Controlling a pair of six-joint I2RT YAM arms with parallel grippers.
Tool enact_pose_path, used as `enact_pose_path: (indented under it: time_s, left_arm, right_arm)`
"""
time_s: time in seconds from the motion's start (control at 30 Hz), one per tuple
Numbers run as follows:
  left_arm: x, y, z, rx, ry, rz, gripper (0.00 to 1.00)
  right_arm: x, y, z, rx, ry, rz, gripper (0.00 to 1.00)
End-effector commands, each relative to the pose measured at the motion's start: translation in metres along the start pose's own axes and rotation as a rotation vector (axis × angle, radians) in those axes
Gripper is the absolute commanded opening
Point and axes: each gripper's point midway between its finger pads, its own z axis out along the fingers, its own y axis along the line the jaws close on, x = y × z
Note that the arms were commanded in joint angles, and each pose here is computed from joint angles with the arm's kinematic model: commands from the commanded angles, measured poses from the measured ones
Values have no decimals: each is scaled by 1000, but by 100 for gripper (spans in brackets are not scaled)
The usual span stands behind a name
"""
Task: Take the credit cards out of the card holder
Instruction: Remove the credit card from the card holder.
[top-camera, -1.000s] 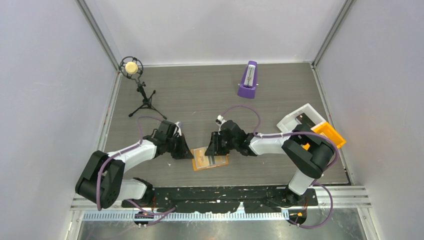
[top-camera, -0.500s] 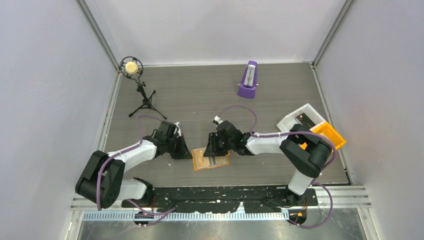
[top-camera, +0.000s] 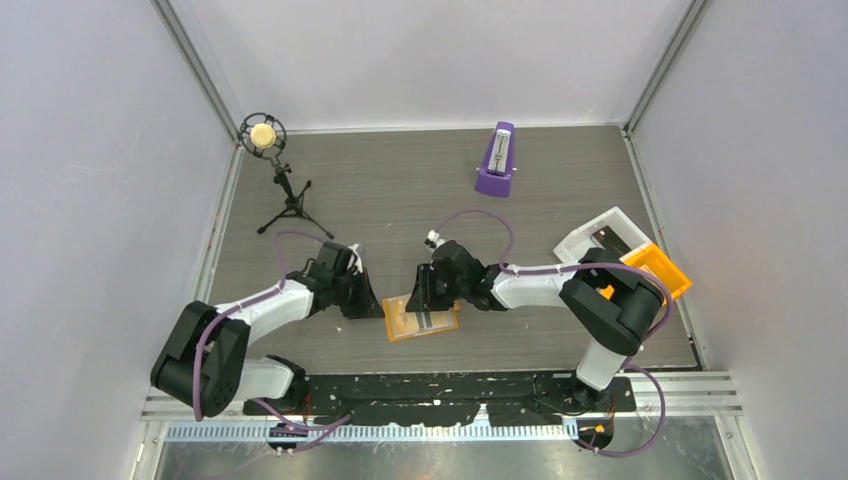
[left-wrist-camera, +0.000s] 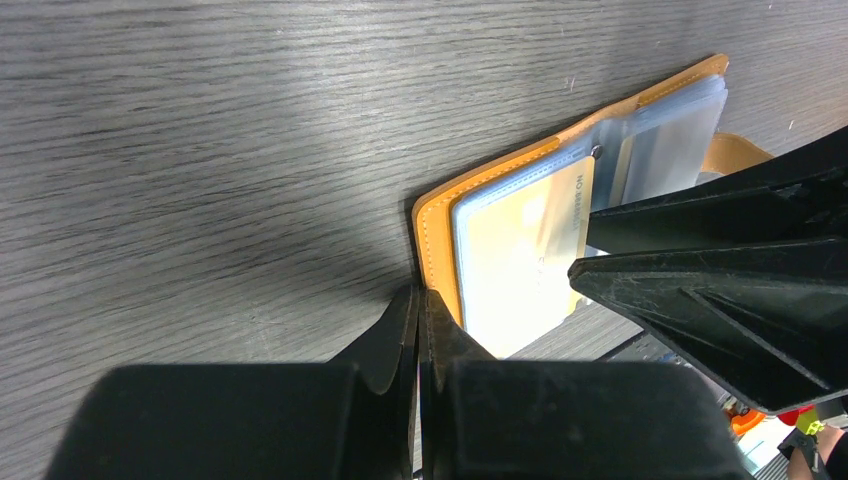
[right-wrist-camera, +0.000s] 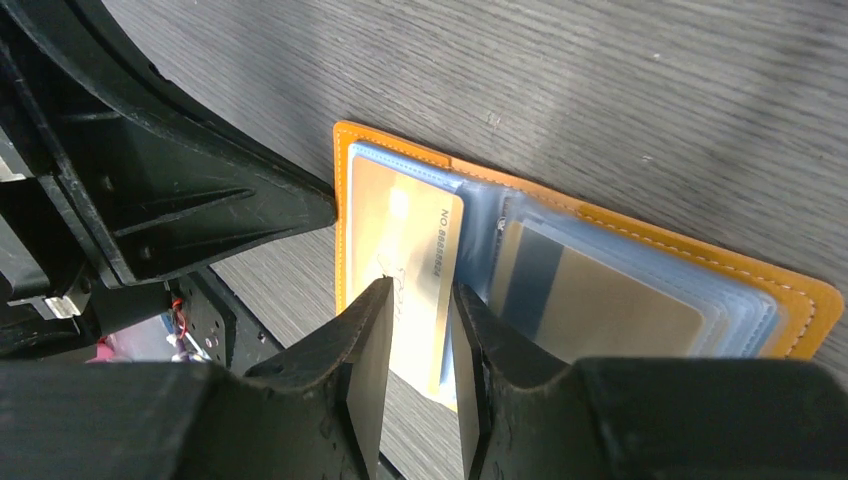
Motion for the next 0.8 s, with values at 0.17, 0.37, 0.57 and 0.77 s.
enact_pose_path:
  time_s: [0.17,0.37,0.57,0.77]
  left_arm:
    - [-3,5,3,-22,-20,11,0]
    - [-5,2,2,-15,-26,10,0]
    - [-6,2,2,-22,-26,10,0]
    - [-5,6,5,-37,-11,7,0]
  right_arm:
    - [-14,14,2,-144,-57,36,24]
    - [-19,19,-1,-193,-79,34,7]
    - [-21,18,-9,-214,-95,43,5]
    - [-23,18,-19,-237,-109,55,5]
